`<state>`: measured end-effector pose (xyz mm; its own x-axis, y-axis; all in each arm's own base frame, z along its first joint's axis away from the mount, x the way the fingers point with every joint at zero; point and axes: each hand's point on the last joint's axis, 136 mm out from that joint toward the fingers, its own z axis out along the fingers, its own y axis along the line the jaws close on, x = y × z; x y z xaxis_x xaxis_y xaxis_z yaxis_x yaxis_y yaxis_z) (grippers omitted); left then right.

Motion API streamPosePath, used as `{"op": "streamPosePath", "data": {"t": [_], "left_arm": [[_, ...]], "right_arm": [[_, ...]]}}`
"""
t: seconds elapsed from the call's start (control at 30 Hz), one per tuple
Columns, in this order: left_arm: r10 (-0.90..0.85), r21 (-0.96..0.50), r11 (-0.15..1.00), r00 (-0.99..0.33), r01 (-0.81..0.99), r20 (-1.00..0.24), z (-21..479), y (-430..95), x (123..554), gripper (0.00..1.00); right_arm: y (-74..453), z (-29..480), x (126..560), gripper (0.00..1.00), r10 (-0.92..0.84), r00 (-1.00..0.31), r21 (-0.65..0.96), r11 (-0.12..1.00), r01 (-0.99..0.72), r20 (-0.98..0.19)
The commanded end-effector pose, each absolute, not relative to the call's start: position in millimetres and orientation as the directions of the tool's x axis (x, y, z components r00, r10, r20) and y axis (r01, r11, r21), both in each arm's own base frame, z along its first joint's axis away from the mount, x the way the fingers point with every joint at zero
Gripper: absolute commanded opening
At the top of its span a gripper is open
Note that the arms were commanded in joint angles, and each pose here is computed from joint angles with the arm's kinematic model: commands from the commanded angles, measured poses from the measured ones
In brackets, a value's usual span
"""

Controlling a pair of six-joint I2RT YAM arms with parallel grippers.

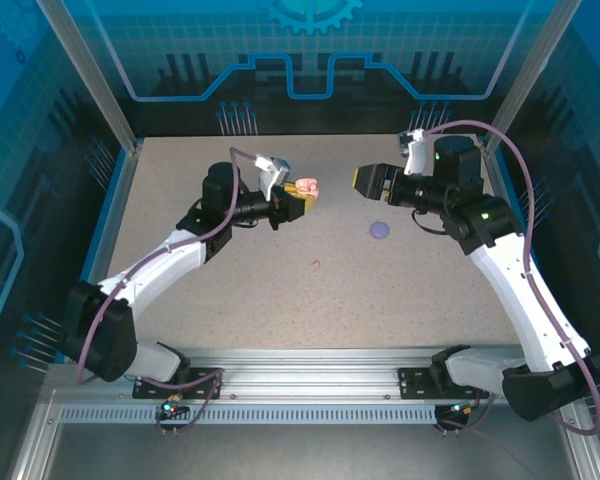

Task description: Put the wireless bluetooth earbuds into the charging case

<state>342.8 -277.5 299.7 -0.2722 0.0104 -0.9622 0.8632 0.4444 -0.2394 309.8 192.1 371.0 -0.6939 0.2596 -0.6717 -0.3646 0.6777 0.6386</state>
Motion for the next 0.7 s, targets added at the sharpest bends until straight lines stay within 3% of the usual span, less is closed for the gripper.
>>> {"op": "streamPosePath", "data": {"t": [0.0,0.27,0.67], "left_arm": [[-0.018,0.014,0.546,0.028,0.837,-0.999,343,-274,345,0.01],[-0.029,0.135,0.586,0.187,0.799,-0.982,364,-284,337,0.00],[-0.026,0.121,0.568,0.165,0.814,-0.986,358,-296,343,0.00]], "right_arm": [[204,377,311,0.70,0.319,-0.682,0.674,0.653,-0.345,-0.658],[234,385,300,0.70,0.145,-0.615,0.515,0.708,-0.482,-0.775],[238,390,313,0.59,0.122,-0.579,0.458,0.749,-0.479,-0.806]]}}
